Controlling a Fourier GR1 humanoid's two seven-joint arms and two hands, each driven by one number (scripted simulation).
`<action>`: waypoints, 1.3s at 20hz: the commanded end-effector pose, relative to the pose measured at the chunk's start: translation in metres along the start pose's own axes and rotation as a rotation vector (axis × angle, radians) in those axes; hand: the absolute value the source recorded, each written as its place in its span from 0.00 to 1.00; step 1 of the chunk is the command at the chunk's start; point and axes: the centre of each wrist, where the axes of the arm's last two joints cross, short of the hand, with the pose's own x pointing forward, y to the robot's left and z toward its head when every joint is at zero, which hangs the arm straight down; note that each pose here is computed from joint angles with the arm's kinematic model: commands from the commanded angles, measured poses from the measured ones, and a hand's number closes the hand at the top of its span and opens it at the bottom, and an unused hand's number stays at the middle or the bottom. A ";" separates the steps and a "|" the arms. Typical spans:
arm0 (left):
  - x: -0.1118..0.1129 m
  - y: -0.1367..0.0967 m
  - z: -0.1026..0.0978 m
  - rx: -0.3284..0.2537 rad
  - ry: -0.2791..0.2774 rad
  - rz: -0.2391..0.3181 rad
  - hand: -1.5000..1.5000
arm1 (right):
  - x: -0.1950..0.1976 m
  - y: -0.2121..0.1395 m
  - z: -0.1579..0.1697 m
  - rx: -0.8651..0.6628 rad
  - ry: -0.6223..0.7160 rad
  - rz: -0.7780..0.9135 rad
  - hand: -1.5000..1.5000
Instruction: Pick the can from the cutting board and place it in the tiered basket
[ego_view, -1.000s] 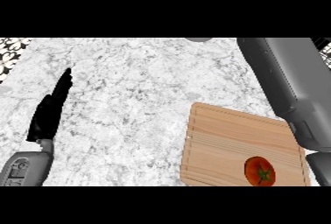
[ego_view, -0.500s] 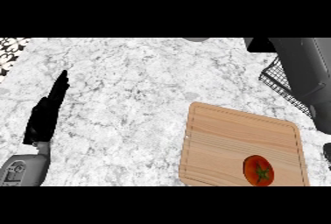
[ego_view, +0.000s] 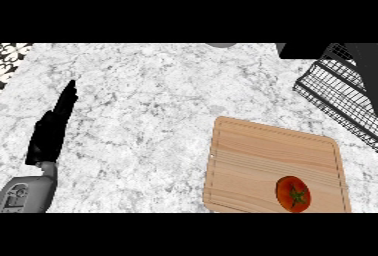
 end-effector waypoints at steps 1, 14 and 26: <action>0.002 0.005 -0.003 -0.004 0.003 0.004 0.50 | -0.025 0.003 -0.028 -0.025 0.079 0.130 1.00; -0.004 0.000 0.013 0.023 0.020 -0.004 0.50 | -0.078 0.047 -0.032 0.173 0.020 0.000 1.00; -0.011 0.008 0.007 0.010 0.019 0.001 0.50 | -0.125 0.070 -0.035 0.316 0.181 -0.241 0.00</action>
